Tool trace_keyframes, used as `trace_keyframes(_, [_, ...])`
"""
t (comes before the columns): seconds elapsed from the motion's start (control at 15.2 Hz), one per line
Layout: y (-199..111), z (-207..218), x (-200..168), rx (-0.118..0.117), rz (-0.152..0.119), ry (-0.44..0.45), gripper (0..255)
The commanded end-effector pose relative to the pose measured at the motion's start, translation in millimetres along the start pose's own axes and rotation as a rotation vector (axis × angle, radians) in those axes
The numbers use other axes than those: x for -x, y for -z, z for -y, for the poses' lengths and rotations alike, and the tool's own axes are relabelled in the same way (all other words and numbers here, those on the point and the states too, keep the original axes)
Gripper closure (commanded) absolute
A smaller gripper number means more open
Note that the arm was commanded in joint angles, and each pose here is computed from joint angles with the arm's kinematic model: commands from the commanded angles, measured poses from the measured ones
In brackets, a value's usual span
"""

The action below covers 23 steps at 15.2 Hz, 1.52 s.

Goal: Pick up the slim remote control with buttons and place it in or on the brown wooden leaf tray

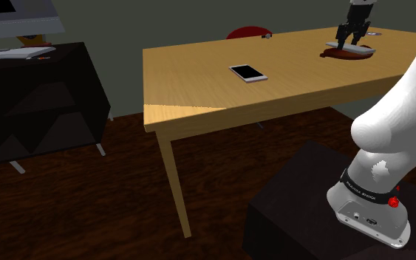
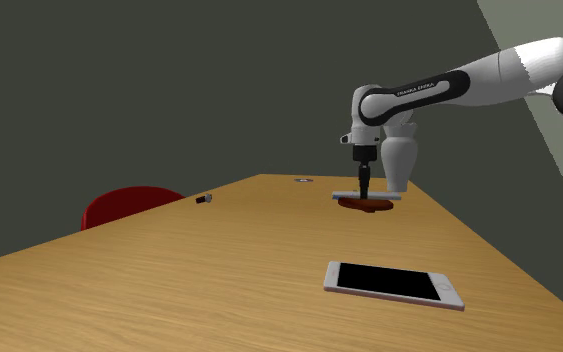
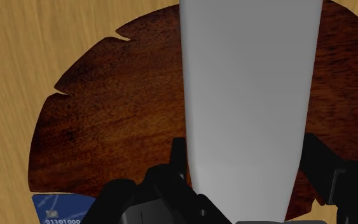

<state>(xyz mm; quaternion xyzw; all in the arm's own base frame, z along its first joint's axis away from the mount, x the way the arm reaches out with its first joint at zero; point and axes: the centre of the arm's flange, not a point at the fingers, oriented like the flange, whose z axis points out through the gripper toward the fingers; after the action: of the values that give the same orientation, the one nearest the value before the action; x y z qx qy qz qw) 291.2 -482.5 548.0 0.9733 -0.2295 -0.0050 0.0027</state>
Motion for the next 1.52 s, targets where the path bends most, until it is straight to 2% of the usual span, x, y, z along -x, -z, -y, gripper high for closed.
trace_keyframes(0.0, [-2,0,0,0.000,-0.001,0.000,255])
trace_keyframes(0.33, [-2,0,0,0.000,-0.001,0.000,255])
trace_keyframes(0.4, [-2,0,0,0.000,-0.001,0.000,0])
trace_keyframes(0.73, [-2,0,0,0.000,-0.001,0.000,0])
trace_keyframes(0.99, [48,0,0,0.000,-0.001,0.000,0])
trace_keyframes(1.45, [48,0,0,0.000,-0.001,0.000,0])
